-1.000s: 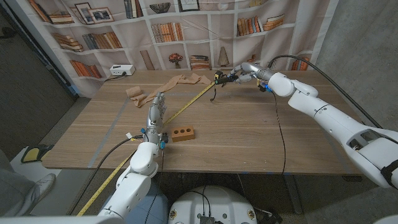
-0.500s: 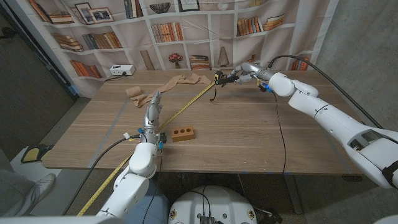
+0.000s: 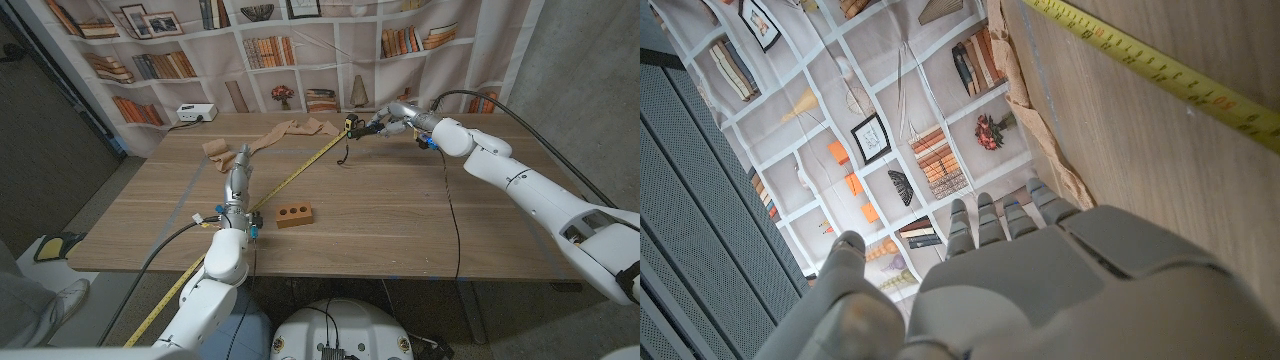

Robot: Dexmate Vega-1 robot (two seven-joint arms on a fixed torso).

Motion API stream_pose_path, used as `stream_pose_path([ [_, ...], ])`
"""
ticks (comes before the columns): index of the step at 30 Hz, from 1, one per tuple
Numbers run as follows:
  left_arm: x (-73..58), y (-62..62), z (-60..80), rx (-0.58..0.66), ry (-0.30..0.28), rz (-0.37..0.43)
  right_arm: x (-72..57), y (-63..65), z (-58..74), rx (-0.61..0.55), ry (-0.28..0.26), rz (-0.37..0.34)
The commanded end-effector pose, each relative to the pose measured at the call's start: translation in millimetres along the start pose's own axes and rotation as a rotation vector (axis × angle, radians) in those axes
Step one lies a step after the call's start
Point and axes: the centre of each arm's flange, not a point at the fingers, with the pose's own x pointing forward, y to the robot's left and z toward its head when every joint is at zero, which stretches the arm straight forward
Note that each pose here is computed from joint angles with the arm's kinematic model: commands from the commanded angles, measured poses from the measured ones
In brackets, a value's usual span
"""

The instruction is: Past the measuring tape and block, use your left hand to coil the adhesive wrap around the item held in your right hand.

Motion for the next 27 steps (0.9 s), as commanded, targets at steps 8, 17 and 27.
stream_pose_path([
  [8, 1.8, 17.0, 10.1, 0.007, -0.017, 0.045, -1.7, -0.8, -1.4, -0.004, 0.003, -0.006],
  [17, 4.7, 20.5, 13.1, 0.044, -0.020, 0.059, -0.5, 0.4, -2.6, -0.006, 0.003, -0.002],
  [27, 9.9, 19.2, 14.5, 0.087, -0.019, 0.060, -0.7, -0.7, -2.3, -0.010, -0.024, -0.019],
])
